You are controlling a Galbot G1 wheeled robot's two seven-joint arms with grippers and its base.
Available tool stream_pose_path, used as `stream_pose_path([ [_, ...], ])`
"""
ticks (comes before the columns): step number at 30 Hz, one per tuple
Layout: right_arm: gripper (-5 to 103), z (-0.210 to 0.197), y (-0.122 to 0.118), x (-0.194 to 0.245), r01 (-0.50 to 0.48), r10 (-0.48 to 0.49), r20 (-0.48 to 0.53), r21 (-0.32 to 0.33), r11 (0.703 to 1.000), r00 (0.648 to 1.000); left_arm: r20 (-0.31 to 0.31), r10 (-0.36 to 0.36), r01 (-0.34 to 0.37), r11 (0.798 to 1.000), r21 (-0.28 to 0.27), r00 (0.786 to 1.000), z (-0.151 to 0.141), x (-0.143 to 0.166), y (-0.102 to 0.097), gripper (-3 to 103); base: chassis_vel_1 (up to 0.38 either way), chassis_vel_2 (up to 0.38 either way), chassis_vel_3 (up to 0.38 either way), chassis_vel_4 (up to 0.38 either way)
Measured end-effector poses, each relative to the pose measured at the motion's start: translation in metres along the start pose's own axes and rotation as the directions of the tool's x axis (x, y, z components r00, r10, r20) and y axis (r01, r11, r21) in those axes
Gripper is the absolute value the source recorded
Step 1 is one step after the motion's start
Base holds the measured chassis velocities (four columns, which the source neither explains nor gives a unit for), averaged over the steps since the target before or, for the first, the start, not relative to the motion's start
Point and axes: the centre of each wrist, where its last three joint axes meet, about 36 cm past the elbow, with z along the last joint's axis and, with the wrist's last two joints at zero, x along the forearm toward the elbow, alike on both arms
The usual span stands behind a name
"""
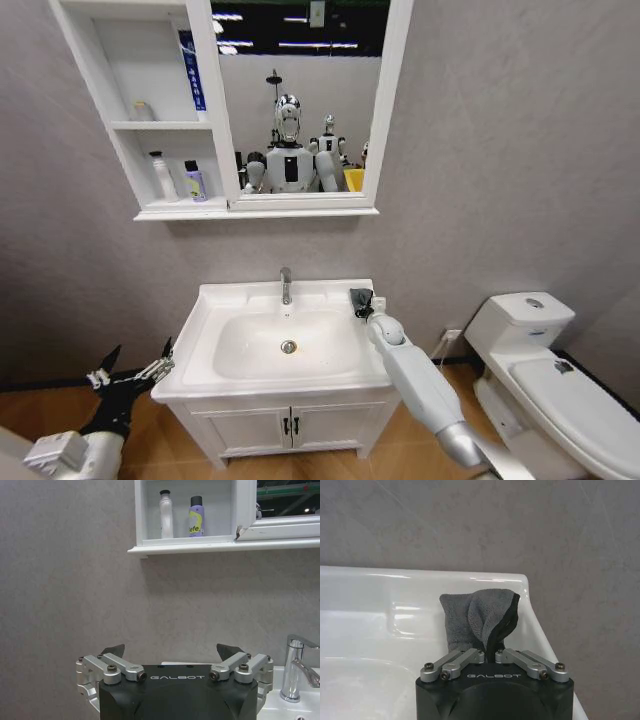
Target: Move facial cleanser and shampoo from washbasin to cabinet, then wipe washbasin with towel.
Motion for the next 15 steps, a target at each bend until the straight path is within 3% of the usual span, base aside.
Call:
stream_pose_path([
  [9,4,0.001,0.052,0.053,0.076,-0.077,0.019,0.038,0.996,0.997,0.0,0.0,0.0,1.0,0.0,1.0,0.0,0.0,0.0,100,0.0,0.0,0.0,0.0],
  [15,4,0.008,0.093,0.08,0.122,-0.121,-0.027,0.039,0.992,0.992,0.0,0.0,0.0,1.0,0.0,1.0,0.0,0.0,0.0,100,0.0,0.0,0.0,0.0],
])
